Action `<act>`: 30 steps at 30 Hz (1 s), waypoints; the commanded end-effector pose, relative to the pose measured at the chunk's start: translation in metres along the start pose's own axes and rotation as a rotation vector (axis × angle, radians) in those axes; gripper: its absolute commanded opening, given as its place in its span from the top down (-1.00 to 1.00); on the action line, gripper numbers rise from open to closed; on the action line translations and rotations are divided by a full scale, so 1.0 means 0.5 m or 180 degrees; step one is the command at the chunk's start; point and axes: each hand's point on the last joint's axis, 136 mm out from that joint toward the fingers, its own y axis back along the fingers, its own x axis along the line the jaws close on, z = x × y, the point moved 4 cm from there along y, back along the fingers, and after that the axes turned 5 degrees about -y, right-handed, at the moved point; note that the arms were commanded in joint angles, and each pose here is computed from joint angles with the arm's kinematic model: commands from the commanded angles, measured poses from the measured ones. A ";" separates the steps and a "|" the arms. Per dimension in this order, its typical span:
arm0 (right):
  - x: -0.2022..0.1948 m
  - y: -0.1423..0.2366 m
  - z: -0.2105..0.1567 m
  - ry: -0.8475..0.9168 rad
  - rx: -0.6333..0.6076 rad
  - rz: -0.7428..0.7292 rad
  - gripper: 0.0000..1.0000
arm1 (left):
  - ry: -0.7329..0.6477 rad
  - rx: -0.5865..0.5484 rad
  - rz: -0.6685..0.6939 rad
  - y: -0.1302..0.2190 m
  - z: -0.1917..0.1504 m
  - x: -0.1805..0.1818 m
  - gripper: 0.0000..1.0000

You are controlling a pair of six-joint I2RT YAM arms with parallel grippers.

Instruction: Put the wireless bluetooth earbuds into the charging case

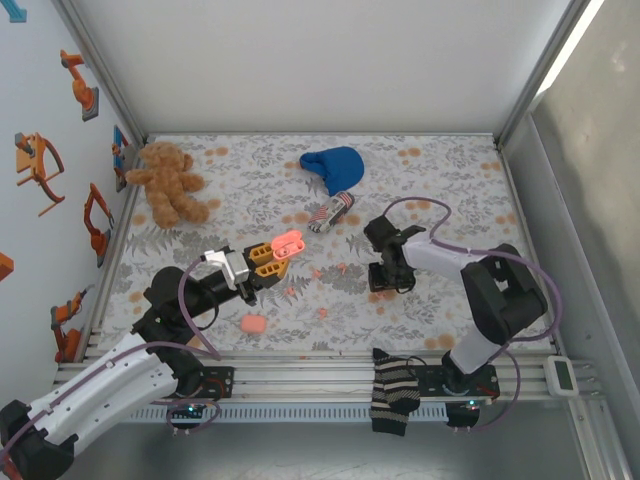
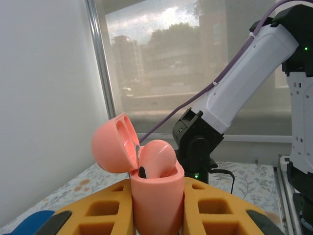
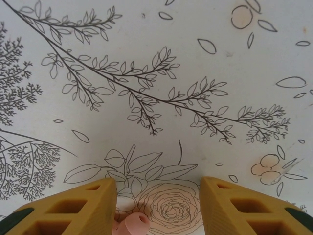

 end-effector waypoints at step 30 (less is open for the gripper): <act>-0.016 0.011 -0.081 0.0181 0.0151 -0.0357 -0.07 | -0.0076 -0.0026 -0.0034 -0.007 0.016 0.001 1.00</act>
